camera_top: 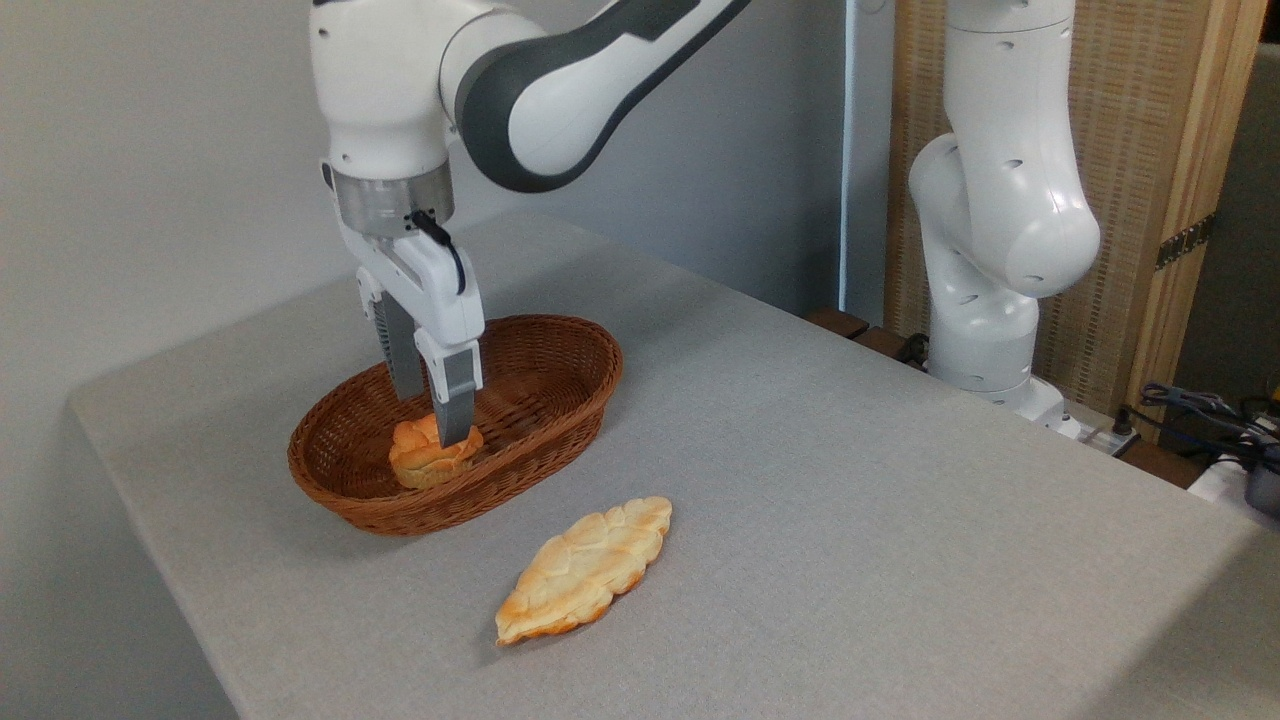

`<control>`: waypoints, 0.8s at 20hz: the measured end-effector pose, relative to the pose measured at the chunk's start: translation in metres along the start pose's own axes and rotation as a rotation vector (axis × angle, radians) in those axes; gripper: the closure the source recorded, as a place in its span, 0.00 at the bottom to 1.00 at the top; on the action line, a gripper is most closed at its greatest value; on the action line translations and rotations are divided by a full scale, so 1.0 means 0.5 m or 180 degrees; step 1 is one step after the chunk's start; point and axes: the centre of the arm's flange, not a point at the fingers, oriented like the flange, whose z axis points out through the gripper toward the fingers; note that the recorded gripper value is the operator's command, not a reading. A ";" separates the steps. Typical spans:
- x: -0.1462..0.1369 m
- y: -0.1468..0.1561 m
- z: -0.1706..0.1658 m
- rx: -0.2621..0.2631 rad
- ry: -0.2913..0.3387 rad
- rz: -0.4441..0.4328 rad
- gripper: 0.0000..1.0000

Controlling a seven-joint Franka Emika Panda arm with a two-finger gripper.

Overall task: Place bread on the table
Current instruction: 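Lower the gripper into the basket and close it on the round roll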

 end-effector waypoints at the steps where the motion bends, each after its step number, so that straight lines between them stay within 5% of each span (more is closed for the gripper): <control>1: 0.003 0.002 0.009 -0.0006 -0.0017 0.0008 0.00; 14: 0.029 0.025 0.110 -0.0067 -0.0190 0.0094 0.01; 16: 0.035 0.036 0.114 -0.0078 -0.0196 0.0128 0.36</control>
